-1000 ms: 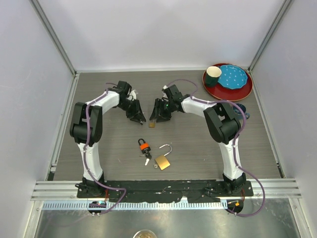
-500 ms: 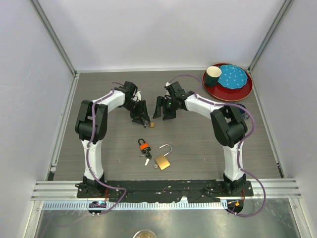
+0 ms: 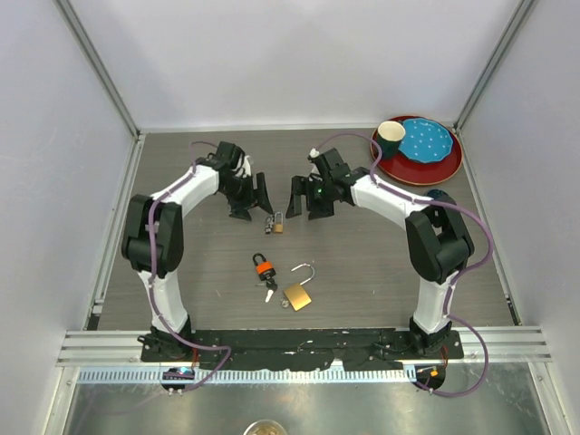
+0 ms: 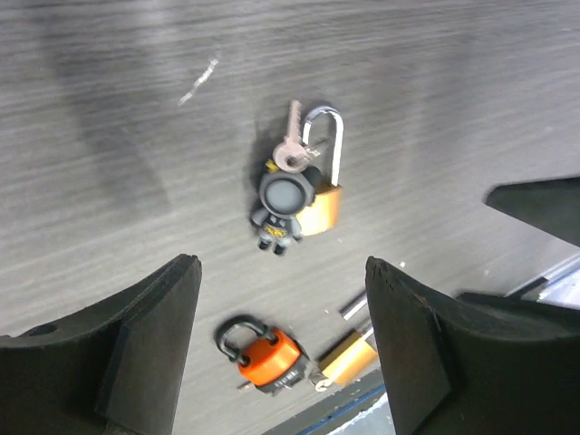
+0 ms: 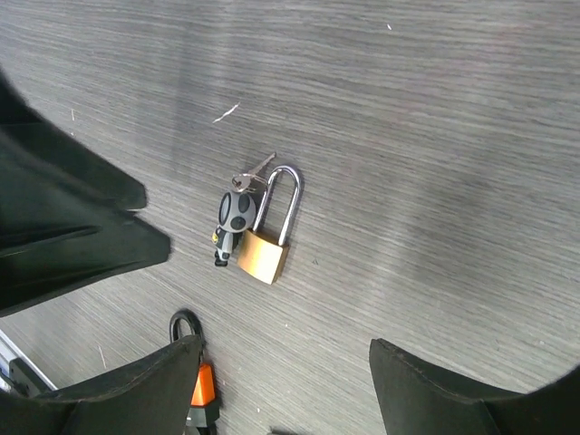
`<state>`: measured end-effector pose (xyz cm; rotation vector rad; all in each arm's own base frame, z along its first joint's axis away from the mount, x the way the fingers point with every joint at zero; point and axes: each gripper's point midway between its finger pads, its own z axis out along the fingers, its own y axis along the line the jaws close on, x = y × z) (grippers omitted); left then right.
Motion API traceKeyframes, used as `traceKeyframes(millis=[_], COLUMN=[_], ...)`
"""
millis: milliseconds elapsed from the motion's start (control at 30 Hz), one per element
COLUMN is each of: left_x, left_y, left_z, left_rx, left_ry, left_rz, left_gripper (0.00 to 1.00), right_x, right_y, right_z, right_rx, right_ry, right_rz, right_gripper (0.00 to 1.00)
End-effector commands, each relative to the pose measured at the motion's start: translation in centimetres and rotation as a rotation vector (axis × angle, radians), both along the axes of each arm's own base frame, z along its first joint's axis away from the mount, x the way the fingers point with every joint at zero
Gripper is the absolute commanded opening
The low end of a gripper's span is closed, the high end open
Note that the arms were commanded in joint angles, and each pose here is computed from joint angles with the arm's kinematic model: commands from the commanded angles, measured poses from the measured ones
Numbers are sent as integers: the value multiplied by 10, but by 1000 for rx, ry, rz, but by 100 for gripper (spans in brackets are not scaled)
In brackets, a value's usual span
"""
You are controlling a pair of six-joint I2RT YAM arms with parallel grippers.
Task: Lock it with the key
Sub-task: Place the key at the center of the board, then pick up the lock from the center of the board.
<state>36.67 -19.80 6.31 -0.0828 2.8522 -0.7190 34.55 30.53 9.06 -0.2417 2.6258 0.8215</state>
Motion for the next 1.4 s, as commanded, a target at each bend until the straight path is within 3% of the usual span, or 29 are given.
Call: traceKeyframes(millis=[0, 233, 400, 533, 733, 933, 1367], left_x=[11, -12, -49, -76, -113, -135, -137], left_y=[-10, -30, -33, -38, -49, -64, -91], left_z=[59, 97, 98, 98, 76, 50, 1], left_rx=[-122, -287, -275, -274, -256, -240, -214], left_ry=[-168, -188, -139, -116, -41, 39, 126], left_rz=[13, -79, -194, -259, -331, -393, -437], left_gripper=[77, 77, 76, 69, 57, 52, 41], right_x=[1, -15, -40, -59, -87, -111, -135], right_y=[-1, -5, -11, -16, -28, -47, -46], right_z=[34, 42, 38, 35, 21, 5, -38], right_rx=[30, 46, 50, 63, 51, 45, 120], right_ry=[-78, -47, 26, 82, 169, 232, 362], right_rz=[8, 29, 52, 65, 73, 52, 51], right_gripper=[81, 80, 79, 76, 72, 67, 55])
